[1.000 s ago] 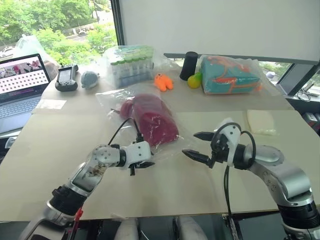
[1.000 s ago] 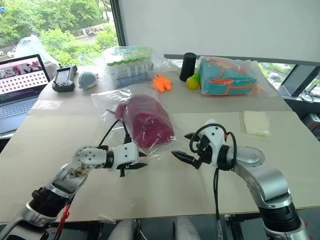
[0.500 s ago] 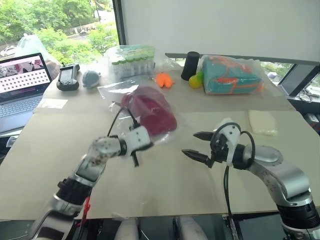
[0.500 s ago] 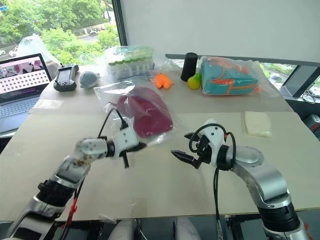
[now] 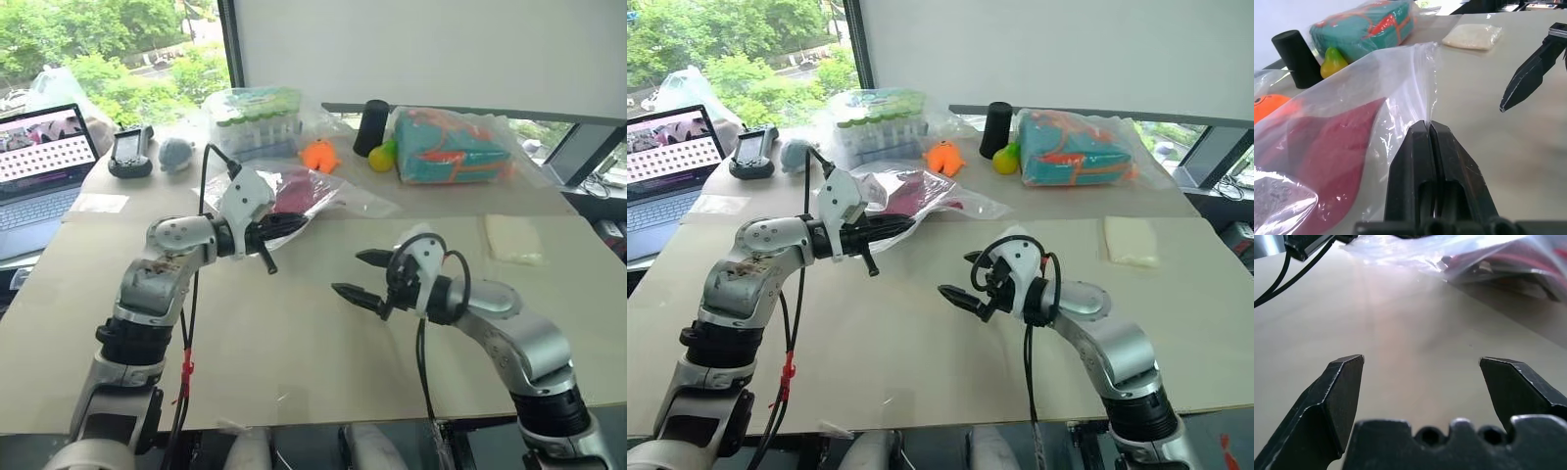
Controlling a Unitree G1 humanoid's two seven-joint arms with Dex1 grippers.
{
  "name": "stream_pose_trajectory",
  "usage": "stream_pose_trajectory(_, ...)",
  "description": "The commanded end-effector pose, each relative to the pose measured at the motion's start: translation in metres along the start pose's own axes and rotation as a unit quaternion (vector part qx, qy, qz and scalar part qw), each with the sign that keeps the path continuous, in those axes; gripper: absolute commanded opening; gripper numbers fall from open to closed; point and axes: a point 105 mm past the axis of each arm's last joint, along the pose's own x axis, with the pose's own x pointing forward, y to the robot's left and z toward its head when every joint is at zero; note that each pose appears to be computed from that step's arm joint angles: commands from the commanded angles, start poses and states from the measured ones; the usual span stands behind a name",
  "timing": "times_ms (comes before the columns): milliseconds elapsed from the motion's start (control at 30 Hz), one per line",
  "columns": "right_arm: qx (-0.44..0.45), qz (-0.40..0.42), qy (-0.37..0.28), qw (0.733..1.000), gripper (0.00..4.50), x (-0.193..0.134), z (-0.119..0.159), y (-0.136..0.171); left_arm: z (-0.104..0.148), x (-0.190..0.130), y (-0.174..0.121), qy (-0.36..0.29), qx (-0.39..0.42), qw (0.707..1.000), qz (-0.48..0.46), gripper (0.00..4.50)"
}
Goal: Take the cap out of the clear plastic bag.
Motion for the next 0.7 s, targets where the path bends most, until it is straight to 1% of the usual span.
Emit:
stream_pose_trajectory(33,-0.020,-0.010,-0.024,0.999,4.50,0.002,0.013,-0.003,0.006,-0.001,-0.021,-0.005,0.002,0.999,-0.044,0.03)
stream_pose_trajectory(100,-0.021,-0.011,-0.022,0.999,4.50,0.001,0.012,-0.004,0.005,-0.003,-0.032,-0.006,-0.002,0.997,-0.071,0.03)
stream_pose_trajectory(167,-0.021,-0.011,-0.019,1.000,4.50,-0.001,0.011,-0.004,0.000,-0.007,-0.041,0.007,0.000,0.996,-0.092,0.03)
stream_pose_trajectory(233,-0.021,-0.010,-0.014,1.000,4.50,-0.004,0.009,-0.005,-0.007,-0.011,-0.044,0.022,0.011,0.995,-0.096,0.03)
stream_pose_trajectory(400,-0.019,0.005,0.008,1.000,4.50,-0.017,0.001,-0.003,-0.012,-0.014,-0.045,0.032,0.020,0.995,-0.094,0.03)
stream_pose_trajectory(500,-0.016,0.021,0.022,0.999,4.50,-0.029,-0.002,0.000,-0.013,-0.015,-0.045,0.030,0.018,0.995,-0.091,0.79)
stream_pose_trajectory(567,-0.015,0.022,0.026,0.999,4.50,-0.032,-0.003,0.000,-0.014,-0.015,-0.046,0.030,0.019,0.995,-0.091,1.62)
stream_pose_trajectory(633,-0.012,0.023,0.028,0.999,4.50,-0.032,-0.004,0.001,-0.015,-0.013,-0.046,0.033,0.021,0.995,-0.087,2.16)
stream_pose_trajectory(700,-0.011,0.026,0.030,0.999,4.50,-0.033,-0.005,0.002,-0.015,-0.012,-0.047,0.033,0.022,0.995,-0.087,2.89)
